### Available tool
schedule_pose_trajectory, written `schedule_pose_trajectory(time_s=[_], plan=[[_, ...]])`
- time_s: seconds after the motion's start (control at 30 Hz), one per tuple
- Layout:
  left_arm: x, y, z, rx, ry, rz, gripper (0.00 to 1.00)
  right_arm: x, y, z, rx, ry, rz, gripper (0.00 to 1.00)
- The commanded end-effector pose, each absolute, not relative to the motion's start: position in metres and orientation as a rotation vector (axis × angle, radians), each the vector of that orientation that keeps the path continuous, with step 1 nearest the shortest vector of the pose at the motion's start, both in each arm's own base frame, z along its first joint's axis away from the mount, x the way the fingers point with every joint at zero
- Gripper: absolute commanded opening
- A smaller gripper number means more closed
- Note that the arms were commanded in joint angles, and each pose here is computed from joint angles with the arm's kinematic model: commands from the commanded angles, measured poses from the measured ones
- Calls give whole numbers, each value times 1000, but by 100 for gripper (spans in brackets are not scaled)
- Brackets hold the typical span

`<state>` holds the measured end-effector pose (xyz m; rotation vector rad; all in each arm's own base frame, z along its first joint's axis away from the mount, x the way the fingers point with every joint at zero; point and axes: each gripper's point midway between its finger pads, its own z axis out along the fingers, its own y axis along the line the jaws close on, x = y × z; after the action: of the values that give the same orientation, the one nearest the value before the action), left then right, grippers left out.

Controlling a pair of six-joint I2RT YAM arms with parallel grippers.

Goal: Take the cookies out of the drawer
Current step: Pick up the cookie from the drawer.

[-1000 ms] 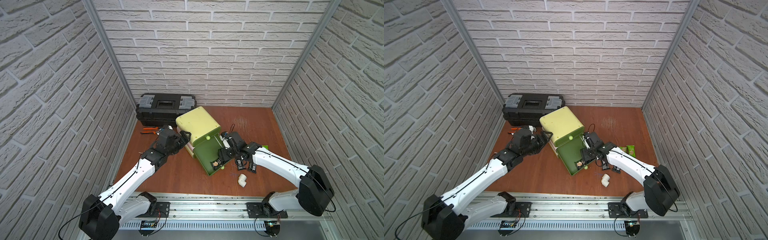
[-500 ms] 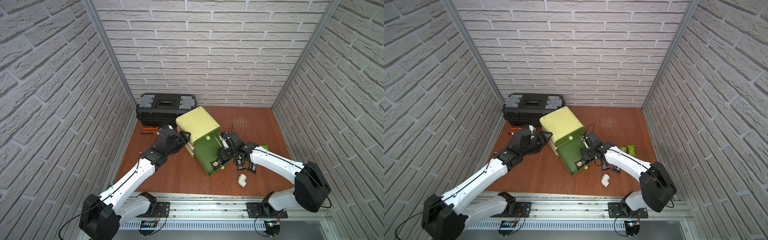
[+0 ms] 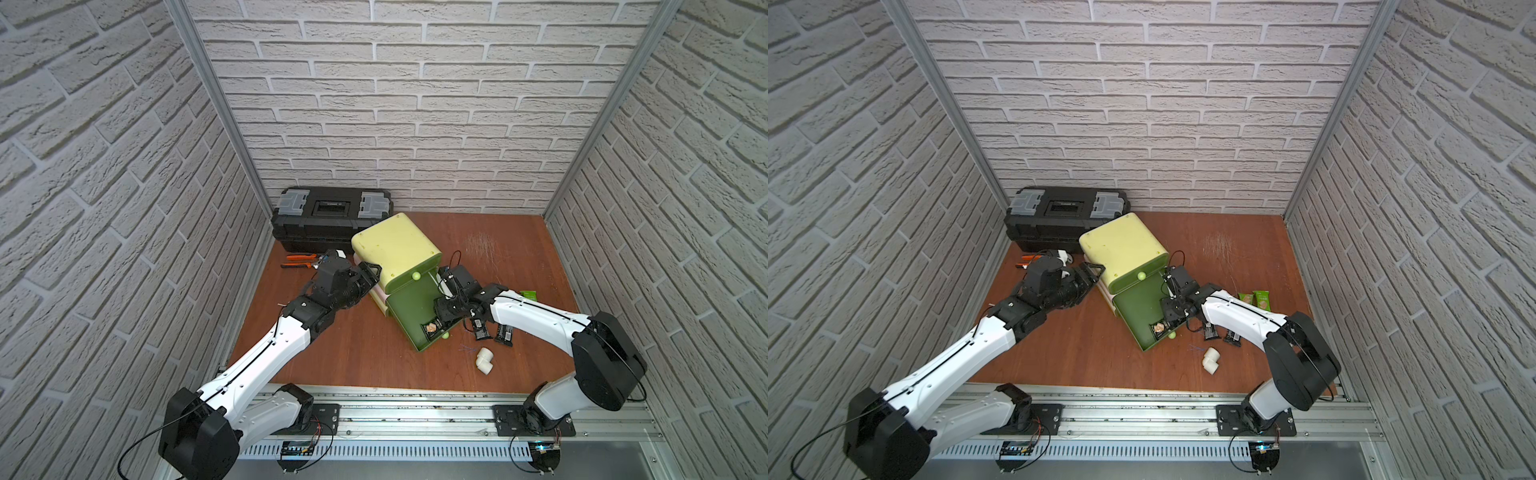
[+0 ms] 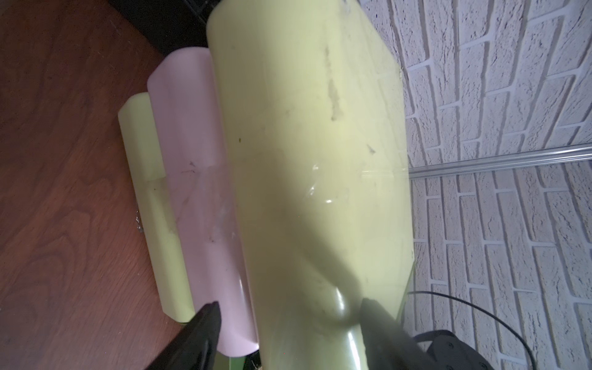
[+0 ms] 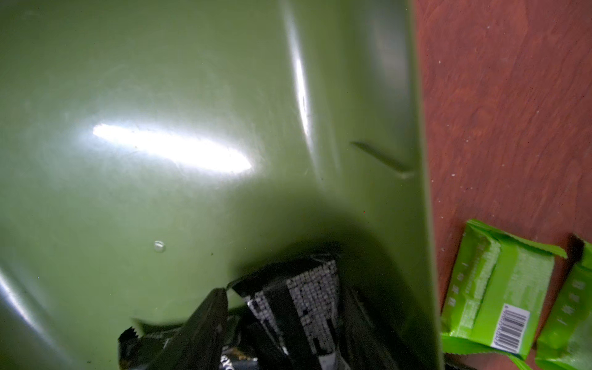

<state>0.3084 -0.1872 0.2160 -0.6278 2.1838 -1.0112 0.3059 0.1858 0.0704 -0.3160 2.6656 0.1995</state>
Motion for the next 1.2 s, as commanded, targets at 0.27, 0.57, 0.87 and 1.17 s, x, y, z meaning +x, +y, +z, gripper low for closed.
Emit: schedule_pose_trajectory(time_s=[0.27, 0.57, 0.87, 1.17], plan=[[307, -178, 193, -668, 2252, -926, 71, 321, 203, 74, -278, 2617, 284, 46], [307, -179, 192, -665, 2252, -932, 71, 321, 198, 70, -283, 2621, 242, 49], [308, -180, 192, -662, 2253, -935, 70, 322, 199, 70, -262, 2607, 254, 38], [307, -180, 192, -662, 2253, -936, 70, 316, 194, 105, -234, 2550, 286, 30]])
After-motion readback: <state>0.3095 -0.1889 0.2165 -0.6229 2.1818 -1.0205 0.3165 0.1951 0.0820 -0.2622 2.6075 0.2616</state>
